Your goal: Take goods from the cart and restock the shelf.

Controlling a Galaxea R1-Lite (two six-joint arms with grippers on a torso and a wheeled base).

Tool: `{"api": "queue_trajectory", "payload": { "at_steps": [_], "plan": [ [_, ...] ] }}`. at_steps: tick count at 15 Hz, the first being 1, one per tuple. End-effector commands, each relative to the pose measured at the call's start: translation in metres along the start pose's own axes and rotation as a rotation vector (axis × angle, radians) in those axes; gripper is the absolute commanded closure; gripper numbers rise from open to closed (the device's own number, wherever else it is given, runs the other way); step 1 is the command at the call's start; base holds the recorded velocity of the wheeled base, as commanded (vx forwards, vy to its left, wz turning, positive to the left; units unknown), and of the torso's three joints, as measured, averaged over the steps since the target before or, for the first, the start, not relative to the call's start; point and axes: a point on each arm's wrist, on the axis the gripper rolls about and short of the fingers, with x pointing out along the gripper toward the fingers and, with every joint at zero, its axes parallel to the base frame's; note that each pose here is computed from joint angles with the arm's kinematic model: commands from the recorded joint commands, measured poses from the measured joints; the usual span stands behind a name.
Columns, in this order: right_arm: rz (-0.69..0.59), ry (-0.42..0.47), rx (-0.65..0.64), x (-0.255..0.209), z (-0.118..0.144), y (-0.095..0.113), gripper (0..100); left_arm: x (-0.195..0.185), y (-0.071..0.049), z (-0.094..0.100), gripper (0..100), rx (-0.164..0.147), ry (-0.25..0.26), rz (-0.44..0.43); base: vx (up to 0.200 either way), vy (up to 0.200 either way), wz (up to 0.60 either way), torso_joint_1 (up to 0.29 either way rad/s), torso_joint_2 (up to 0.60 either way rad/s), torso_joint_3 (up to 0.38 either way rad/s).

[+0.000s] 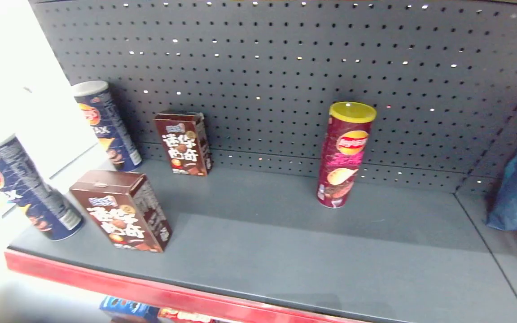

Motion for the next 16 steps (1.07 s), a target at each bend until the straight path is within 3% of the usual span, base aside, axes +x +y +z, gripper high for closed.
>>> {"api": "queue_trajectory", "payload": {
  "at_steps": [1, 12, 15, 16],
  "plan": [
    [-0.001, 0.001, 0.0, 0.0001, 0.0001, 0.0, 0, 0.0, 0.0, 0.0, 0, 0.0, 0.0, 0.0, 0.0, 0.0, 0.6, 0.002, 0.0, 0.007],
    [-0.001, 0.001, 0.001, 0.0001, 0.0001, 0.0, 0, 0.0001, 0.0, 0.0, 0, 0.006, 0.002, -0.001, 0.0, 0.0, 0.6, 0.001, 0.0, 0.001],
    [-0.001, 0.001, 0.001, 0.0001, 0.0001, 0.0, 0, 0.0001, 0.0, 0.0, 0, 0.003, 0.002, -0.001, 0.0, 0.0, 0.0, 0.0, 0.0, 0.0],
    [-0.001, 0.0, 0.001, 0.0, 0.0, 0.0, 0, 0.0001, -0.0001, 0.0, 0, 0.015, 0.002, -0.006, 0.0, 0.0, 0.0, 0.0, 0.0, 0.0]
  ]
}}
